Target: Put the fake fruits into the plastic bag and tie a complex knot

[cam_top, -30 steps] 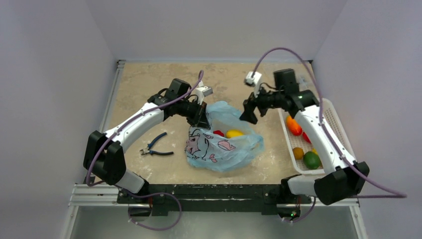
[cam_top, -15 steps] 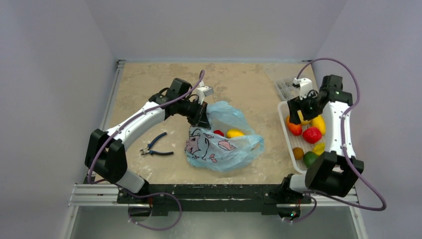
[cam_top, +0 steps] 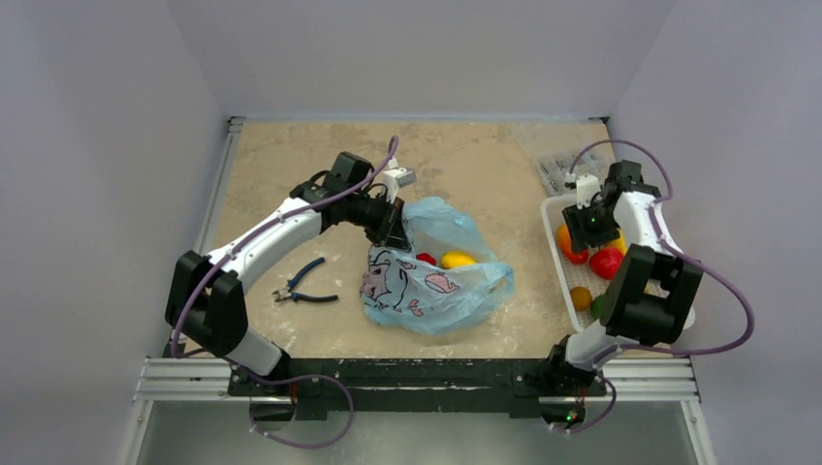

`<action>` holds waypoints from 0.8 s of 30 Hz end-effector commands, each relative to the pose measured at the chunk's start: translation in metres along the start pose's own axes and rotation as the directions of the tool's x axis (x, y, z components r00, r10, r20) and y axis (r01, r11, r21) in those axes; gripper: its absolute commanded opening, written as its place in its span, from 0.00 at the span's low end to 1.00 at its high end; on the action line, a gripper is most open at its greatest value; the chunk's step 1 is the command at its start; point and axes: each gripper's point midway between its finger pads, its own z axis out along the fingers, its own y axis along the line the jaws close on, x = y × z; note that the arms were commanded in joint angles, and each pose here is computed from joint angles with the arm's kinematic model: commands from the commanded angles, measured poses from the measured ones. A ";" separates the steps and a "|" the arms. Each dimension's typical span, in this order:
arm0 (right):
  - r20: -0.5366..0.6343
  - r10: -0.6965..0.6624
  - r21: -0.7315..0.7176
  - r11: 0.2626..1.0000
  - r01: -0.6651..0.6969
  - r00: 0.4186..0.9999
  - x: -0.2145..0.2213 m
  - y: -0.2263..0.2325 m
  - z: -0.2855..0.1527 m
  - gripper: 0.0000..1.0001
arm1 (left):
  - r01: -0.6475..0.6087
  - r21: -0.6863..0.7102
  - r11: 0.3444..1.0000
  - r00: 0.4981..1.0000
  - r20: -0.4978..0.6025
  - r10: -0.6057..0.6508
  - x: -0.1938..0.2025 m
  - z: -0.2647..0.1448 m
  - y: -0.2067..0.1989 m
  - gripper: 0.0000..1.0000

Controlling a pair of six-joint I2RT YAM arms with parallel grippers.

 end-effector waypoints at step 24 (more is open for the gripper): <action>0.262 -0.115 -0.027 0.992 0.126 0.958 -0.063 0.023 -0.057 0.15 | -0.058 0.008 0.998 0.998 0.039 0.058 -0.012 -0.008 -0.007 0.00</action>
